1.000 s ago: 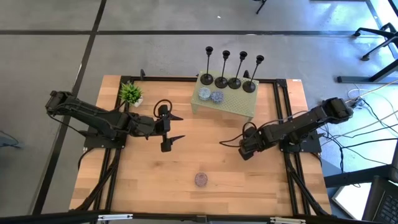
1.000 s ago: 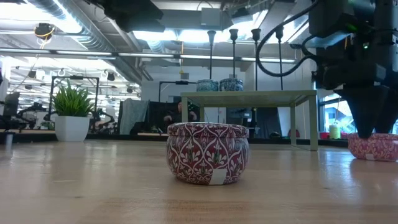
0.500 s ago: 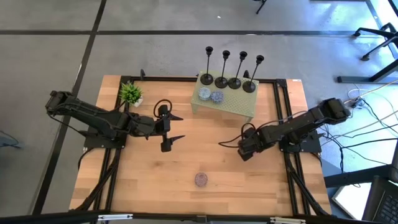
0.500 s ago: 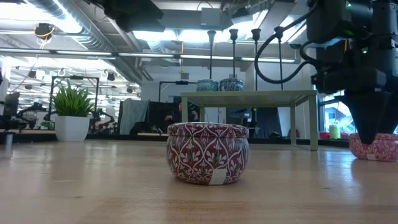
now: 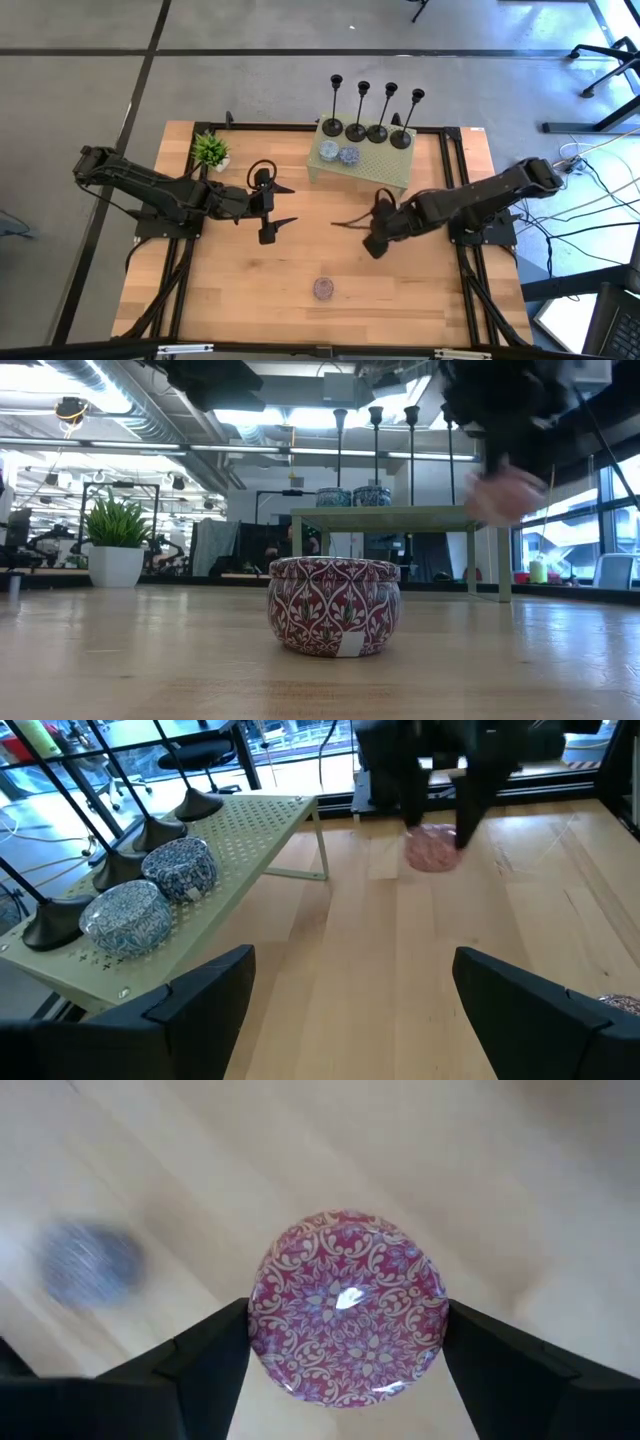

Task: Pick & Place candle stick holders
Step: Put the patterned pink scented candle on the shelf aligned with the black candle holder

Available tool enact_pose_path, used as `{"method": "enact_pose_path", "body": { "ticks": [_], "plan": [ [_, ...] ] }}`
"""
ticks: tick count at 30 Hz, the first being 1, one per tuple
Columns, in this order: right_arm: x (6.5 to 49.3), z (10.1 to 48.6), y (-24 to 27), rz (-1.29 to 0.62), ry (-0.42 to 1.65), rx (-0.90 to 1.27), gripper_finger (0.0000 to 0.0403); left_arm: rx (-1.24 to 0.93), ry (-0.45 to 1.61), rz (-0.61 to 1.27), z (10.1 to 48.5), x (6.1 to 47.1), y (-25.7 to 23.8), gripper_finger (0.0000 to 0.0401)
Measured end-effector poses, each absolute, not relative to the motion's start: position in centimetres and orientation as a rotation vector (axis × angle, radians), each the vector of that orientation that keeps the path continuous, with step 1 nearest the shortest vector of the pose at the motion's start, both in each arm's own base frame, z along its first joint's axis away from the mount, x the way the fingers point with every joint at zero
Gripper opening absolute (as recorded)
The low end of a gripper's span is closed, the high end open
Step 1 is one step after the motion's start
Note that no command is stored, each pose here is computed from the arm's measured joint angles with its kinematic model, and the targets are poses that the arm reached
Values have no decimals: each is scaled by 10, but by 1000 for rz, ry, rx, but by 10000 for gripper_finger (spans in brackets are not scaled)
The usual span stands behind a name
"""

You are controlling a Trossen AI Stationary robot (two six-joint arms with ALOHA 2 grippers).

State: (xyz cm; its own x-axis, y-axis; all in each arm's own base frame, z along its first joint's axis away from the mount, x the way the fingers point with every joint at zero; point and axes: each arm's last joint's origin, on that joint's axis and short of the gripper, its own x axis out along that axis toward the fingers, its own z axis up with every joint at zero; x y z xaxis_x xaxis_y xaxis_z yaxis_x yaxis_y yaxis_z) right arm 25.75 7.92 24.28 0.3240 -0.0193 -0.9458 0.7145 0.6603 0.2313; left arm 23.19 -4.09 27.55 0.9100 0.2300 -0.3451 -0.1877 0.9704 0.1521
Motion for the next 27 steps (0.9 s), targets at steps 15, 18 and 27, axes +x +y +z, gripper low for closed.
{"method": "enact_pose_path", "body": {
  "ticks": [15, 18, 27],
  "plan": [
    [290, 301, 4, -774, 802, 325, 310, 151, 372, 213, 276, 232, -41, 338],
    [294, 297, -14, -799, 832, 281, 310, 151, 373, 213, 276, 232, -41, 338],
    [297, 285, -43, -822, 917, 324, 311, 153, 380, 212, 275, 232, -41, 338]
  ]
}}
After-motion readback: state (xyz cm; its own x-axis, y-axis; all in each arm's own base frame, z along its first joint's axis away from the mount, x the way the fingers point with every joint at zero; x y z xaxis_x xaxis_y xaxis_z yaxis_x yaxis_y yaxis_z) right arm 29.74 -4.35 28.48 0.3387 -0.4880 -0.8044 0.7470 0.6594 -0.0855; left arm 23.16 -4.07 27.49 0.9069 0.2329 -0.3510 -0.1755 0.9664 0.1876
